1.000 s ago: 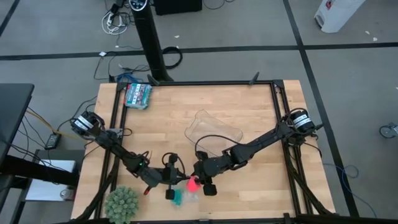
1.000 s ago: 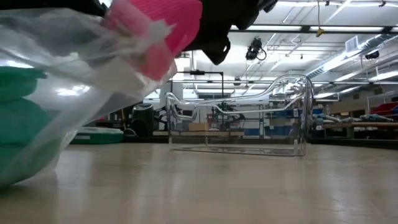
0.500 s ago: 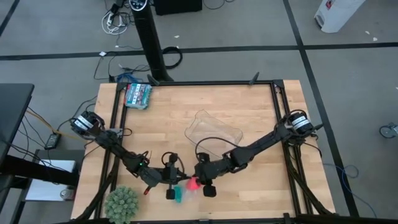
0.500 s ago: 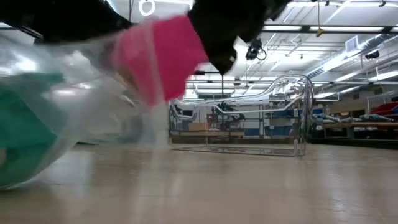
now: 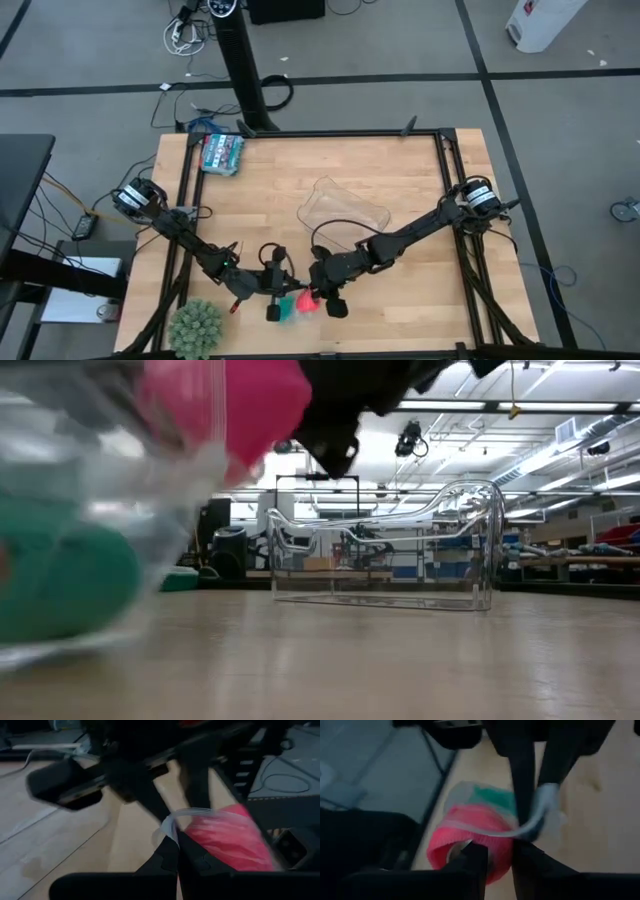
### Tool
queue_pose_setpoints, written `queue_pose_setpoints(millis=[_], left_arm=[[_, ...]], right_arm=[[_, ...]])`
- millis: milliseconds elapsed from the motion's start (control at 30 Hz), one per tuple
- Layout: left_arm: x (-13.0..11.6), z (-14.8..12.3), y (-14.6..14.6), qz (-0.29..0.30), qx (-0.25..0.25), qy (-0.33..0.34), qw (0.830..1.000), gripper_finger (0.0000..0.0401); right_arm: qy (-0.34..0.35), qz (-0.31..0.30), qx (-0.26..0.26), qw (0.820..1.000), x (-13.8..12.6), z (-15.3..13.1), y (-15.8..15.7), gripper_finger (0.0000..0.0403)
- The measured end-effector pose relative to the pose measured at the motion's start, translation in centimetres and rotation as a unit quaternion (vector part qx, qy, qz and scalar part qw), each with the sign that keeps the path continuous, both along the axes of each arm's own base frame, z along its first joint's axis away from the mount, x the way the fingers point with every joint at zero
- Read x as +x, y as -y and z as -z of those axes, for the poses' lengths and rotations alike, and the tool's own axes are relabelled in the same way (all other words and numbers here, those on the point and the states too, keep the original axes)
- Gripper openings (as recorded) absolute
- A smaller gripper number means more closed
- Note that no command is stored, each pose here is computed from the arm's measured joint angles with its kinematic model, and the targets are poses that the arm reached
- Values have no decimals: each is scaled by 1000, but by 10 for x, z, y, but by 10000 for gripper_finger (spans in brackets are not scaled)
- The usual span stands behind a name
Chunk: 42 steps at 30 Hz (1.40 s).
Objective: Roll bandage
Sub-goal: Put the pink bandage into the transparent zip bag
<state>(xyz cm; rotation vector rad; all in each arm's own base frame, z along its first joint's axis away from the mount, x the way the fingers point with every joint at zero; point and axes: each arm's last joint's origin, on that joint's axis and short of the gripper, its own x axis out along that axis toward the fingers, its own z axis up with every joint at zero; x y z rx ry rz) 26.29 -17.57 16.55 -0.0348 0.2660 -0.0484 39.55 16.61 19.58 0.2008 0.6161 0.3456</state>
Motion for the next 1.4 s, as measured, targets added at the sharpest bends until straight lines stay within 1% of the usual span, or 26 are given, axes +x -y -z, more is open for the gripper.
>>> queue_pose_setpoints(millis=[33, 100, 133, 167, 200, 233, 300, 333, 367, 400, 433, 467, 500, 533, 567, 600, 633, 733, 800, 867, 967, 1100, 1133, 1233, 1300, 1400], left_arm=[[-1, -1, 0, -1, 0, 2, 1000, 2], [0, -1, -1, -6, 2, 1, 1000, 2], [1, 0, -2, -6, 2, -1, 1000, 2], [1, 0, -2, -5, 2, 0, 1000, 2], [0, -2, -1, -3, -1, 3, 1000, 2], [0, -3, -1, -4, -3, 7, 1000, 2], [0, -5, -1, -6, -1, 12, 1000, 2], [1, -4, -2, -5, 5, 11, 1000, 2], [0, -4, -2, -5, 7, 10, 1000, 2], [0, -5, -1, -4, 4, 14, 1000, 2], [0, -7, -1, -8, 3, 20, 1000, 2], [0, -9, -2, -9, 2, 23, 1000, 2], [0, -9, -2, -8, 1, 24, 1000, 2], [0, -9, -2, -8, 3, 20, 1000, 2], [0, -8, -2, -6, 4, 18, 1000, 2], [0, -9, -2, -6, 3, 20, 1000, 2], [-1, -10, -2, -8, 2, 24, 1000, 2], [0, -11, -2, -10, 1, 26, 1000, 2], [0, -10, -2, -10, 1, 25, 1000, 2], [0, -12, -2, -13, -2, 30, 999, 2], [1, -15, -2, -20, -9, 47, 999, 2], [6, -20, -8, -33, -4, 69, 997, 2], [8, -19, -11, -37, -4, 72, 997, 2], [17, -21, -18, -38, -8, 84, 996, 2], [26, -24, -21, -31, -6, 96, 995, 2], [41, -26, -23, -28, 10, 102, 994, 2]], right_arm=[[6, 12, -7, 1000, 1, 0, 0, 69], [-10, 85, -39, 996, -3, 3, 0, 66], [-22, 81, -38, 996, -4, 5, 1, 64], [-24, 55, -24, 998, -3, 6, 1, 63], [-11, 26, -12, 1000, -2, 4, -2, 63], [-1, 26, -13, 1000, 0, 2, -2, 62], [-11, 94, -31, 995, -1, 4, 3, 58], [-27, 103, -26, 994, -2, 6, 6, 57], [-33, 84, -8, 996, 0, 7, 8, 56], [-21, 52, 13, 998, 3, 4, 8, 56], [-7, 36, 20, 999, 5, 3, 7, 56], [3, 55, 11, 998, 6, 2, 7, 56], [1, 86, -2, 996, 6, 3, 9, 56], [-14, 94, -2, 995, 4, 5, 9, 56], [-20, 77, 10, 997, 4, 6, 10, 56], [-12, 51, 21, 998, 6, 5, 9, 56], [3, 40, 25, 999, 7, 3, 8, 56], [-1, 89, 8, 996, 8, 5, 11, 55], [-9, 63, 22, 998, 7, 5, 11, 54], [-4, 41, 35, 999, 7, 1, 9, 55], [-23, 43, 33, 998, 0, -7, 11, 53], [-54, 50, 31, 997, -16, -30, 17, 51], [-64, 56, 22, 996, -21, -34, 18, 51], [-71, 75, -1, 995, -33, -48, 22, 51], [-67, 74, -2, 995, -39, -58, 24, 51], [-74, 73, -8, 995, -44, -62, 27, 51]])
